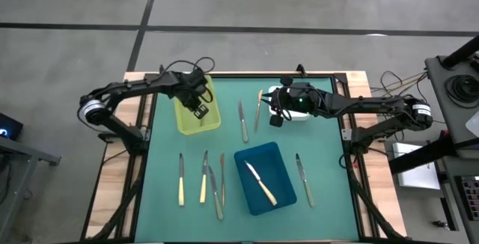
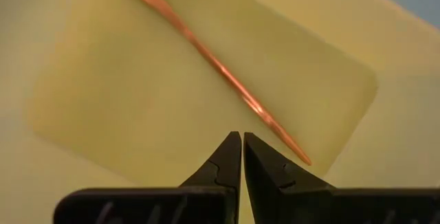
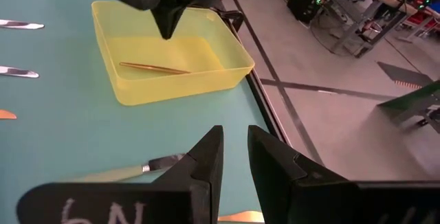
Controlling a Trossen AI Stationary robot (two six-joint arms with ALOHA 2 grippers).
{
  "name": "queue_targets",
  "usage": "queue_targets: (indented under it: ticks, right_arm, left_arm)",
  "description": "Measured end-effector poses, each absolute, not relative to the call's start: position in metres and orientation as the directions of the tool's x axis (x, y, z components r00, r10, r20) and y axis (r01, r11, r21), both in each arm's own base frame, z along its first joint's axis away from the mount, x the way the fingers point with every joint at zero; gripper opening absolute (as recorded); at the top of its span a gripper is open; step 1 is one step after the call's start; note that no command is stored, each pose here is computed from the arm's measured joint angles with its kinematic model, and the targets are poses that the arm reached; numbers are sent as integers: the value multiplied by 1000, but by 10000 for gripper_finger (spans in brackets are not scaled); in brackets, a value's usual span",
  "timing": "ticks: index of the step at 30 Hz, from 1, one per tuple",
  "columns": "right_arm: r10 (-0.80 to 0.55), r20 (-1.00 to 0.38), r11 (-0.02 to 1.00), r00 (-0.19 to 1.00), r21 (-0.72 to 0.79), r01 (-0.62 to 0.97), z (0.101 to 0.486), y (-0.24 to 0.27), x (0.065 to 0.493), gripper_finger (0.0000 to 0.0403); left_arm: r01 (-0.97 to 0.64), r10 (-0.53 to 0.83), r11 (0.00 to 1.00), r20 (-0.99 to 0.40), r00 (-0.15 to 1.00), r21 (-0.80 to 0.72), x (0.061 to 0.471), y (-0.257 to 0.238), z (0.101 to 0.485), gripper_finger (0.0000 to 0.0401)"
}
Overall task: Sort silverware by color (type)
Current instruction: Put the bottom left gold knife into the yellow bin
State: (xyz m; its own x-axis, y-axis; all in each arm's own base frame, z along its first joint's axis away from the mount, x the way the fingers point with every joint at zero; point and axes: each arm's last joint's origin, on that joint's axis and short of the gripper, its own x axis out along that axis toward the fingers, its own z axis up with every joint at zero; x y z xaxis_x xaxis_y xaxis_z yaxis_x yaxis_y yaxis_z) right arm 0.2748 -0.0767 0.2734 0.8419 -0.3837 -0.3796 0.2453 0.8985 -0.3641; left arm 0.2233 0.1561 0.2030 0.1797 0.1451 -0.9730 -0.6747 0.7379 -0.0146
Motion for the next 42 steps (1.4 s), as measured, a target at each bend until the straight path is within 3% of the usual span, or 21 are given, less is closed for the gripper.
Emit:
queue_targets:
  ticks: [9, 14, 19, 42]
  right_arm:
    - [-383, -381, 896, 841, -376, 238, 273, -77, 275, 59]
    - [-383, -382, 896, 841, -376, 237, 273, -77, 275, 59]
    - [-383, -384, 896, 840, -376, 237, 273, -77, 275, 59]
    - [-382, -391, 894, 837, -388, 227, 272, -77, 274, 59]
  left_arm:
    - [-553, 118, 833, -982, 149, 16, 233, 153, 190, 0]
    - [-335, 138, 938, -983, 125, 89, 239, 146, 185, 0]
    - [-223, 162, 966, -980, 114, 134, 244, 149, 178, 0]
    - [-181, 182, 971, -976, 118, 159, 245, 150, 172, 0]
